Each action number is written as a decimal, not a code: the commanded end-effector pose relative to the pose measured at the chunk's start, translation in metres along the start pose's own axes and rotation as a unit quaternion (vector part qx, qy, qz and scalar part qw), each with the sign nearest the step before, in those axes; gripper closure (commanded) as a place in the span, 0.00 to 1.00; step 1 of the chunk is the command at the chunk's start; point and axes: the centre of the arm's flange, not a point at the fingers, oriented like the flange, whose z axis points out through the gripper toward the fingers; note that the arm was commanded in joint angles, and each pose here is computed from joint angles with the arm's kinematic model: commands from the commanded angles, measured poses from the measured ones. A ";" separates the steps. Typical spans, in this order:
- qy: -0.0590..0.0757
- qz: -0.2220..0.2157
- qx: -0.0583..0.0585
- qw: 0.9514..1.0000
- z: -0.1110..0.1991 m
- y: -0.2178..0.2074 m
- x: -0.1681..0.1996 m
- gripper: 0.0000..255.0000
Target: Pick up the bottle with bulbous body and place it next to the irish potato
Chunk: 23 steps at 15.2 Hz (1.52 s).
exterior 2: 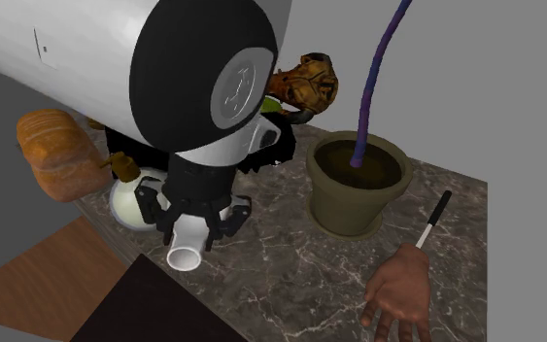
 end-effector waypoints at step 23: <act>0.000 0.000 0.000 1.000 -0.117 -0.038 -0.010 1.00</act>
